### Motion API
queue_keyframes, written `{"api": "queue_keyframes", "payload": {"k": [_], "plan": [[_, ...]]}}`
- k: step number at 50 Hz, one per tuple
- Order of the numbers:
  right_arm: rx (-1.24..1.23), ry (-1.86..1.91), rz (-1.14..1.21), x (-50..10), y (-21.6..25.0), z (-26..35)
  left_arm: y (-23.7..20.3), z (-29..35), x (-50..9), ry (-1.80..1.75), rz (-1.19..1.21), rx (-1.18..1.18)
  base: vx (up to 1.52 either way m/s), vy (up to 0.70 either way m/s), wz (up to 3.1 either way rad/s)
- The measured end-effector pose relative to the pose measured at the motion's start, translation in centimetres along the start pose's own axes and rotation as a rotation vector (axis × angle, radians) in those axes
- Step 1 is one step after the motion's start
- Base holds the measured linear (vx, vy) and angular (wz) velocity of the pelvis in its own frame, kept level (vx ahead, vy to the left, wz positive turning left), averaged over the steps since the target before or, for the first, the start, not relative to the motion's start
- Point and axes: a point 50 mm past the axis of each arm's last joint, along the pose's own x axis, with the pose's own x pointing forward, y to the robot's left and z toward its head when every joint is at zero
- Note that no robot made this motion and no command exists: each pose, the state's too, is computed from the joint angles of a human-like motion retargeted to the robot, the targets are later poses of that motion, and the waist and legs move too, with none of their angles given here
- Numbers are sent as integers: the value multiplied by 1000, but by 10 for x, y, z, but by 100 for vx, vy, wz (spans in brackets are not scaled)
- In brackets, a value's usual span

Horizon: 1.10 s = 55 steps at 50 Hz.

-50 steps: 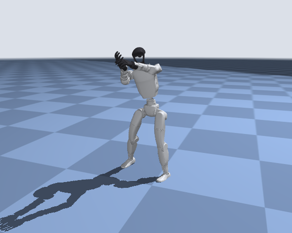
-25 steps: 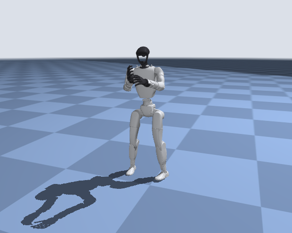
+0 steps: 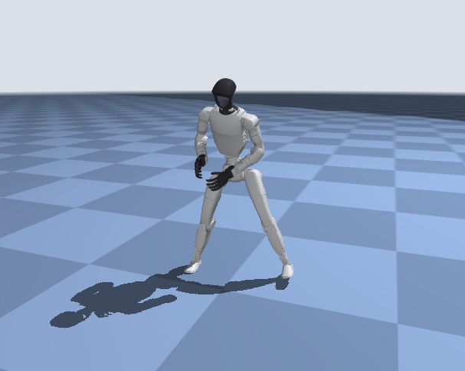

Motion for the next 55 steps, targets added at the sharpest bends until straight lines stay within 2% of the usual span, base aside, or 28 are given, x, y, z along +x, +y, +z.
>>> {"api": "queue_keyframes", "payload": {"k": [8, 13, 20, 26, 29, 33, 37, 40, 42, 45, 47, 50, 52, 55], "plan": [[-39, 126, -155, -13, -20, -27, -36, 4, 12, 24, -114, 97, 10, 50, 164], [-32, 45, -102, 19, -4, -7, -17, 12, 20, -3, -36, 95, 36, 78, 64], [-184, -398, 248, 92, 54, 117, 83, 79, 33, -270, 345, -87, 49, 89, -27], [-291, -905, 506, 81, 133, 235, 156, 145, 9, -607, 553, -94, 36, 72, 26], [-493, -1094, 613, 68, 165, 286, 195, 201, -20, -899, 669, -250, 34, 61, 72], [-488, -1337, 649, 32, 195, 357, 213, 279, -49, -1219, 653, -37, 34, 65, 58], [-542, -1630, 722, -24, 213, 404, 211, 348, -86, -1556, 683, 151, 28, 72, 24], [-650, -1818, 710, -48, 204, 409, 201, 362, -97, -1688, 727, 211, 30, 72, 104], [-713, -1864, 646, -43, 189, 399, 196, 347, -89, -1661, 764, 168, 32, 61, 132], [-765, -1748, 574, -11, 165, 367, 186, 299, -62, -1469, 771, 14, 29, 41, 80], [-816, -1622, 627, 7, 158, 339, 180, 272, -44, -1338, 755, 6, -41, 26, -551], [-642, -1525, 882, -7, 179, 304, 209, 240, -47, -1172, 923, 97, -90, 43, -944], [-558, -1328, 939, 13, 159, 277, 188, 208, -51, -1072, 808, 133, -4, 38, -157], [-387, -1250, 903, 8, 129, 268, 171, 189, -78, -1000, 724, 180, 125, 46, 1327]]}}
